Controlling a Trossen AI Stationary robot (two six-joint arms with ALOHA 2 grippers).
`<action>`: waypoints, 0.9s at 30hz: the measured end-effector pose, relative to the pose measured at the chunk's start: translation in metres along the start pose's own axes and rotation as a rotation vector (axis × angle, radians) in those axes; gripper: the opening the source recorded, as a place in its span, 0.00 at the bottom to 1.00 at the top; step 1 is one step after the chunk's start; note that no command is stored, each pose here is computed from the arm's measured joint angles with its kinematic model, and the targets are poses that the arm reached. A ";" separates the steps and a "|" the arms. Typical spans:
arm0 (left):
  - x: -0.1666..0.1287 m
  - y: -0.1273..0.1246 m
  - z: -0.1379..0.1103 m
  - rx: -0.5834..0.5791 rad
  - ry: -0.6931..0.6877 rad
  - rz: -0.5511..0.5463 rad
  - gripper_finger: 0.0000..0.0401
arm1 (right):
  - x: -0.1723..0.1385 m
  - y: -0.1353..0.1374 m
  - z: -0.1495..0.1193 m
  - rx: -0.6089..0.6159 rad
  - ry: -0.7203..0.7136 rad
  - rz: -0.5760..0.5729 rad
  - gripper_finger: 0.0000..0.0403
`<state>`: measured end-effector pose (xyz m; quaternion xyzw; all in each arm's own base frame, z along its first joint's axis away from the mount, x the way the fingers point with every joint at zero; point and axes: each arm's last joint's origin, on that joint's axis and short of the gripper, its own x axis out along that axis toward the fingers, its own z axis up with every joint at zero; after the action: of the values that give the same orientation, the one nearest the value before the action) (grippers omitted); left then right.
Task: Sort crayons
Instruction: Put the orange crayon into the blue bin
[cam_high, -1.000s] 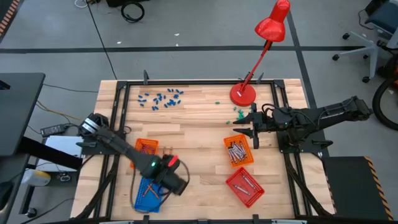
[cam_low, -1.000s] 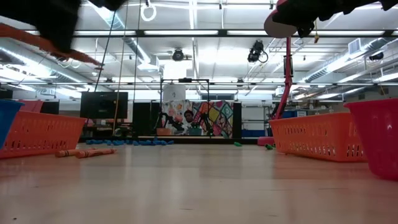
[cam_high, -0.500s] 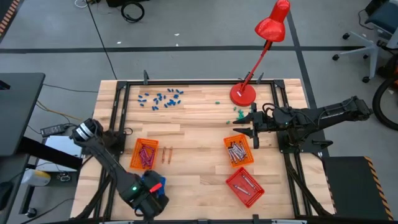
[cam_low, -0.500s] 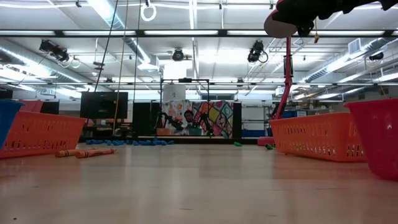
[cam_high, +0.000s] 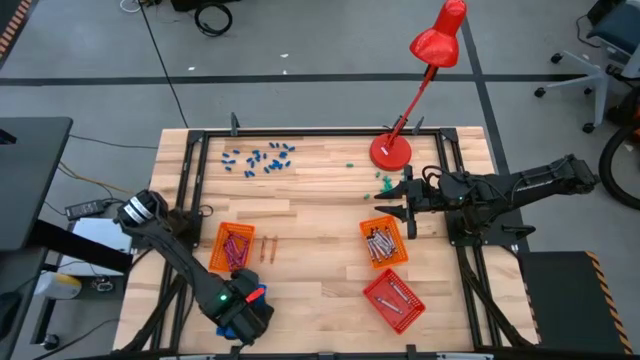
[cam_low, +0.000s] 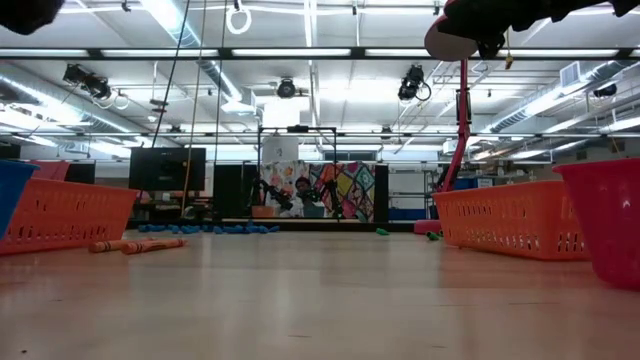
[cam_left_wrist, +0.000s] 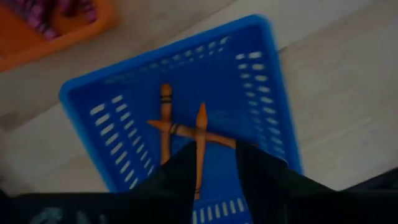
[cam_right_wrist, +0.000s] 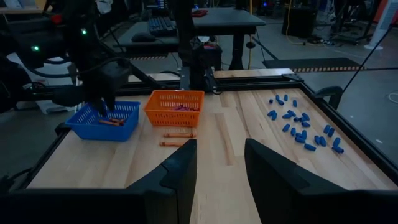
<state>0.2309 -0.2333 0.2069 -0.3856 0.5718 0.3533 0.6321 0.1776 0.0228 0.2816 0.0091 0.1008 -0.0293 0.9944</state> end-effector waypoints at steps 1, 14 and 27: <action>-0.001 -0.002 0.002 0.011 0.001 -0.007 0.31 | 0.000 0.000 0.000 0.000 0.000 0.000 0.35; -0.004 -0.015 0.045 0.026 -0.021 -0.013 0.32 | 0.000 0.000 0.000 0.000 0.000 0.000 0.35; 0.005 -0.017 0.099 -0.016 -0.215 0.028 0.32 | 0.000 0.000 0.000 0.000 0.000 0.001 0.35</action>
<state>0.2914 -0.1524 0.2087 -0.3425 0.5033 0.4061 0.6815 0.1775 0.0229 0.2816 0.0093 0.1008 -0.0289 0.9944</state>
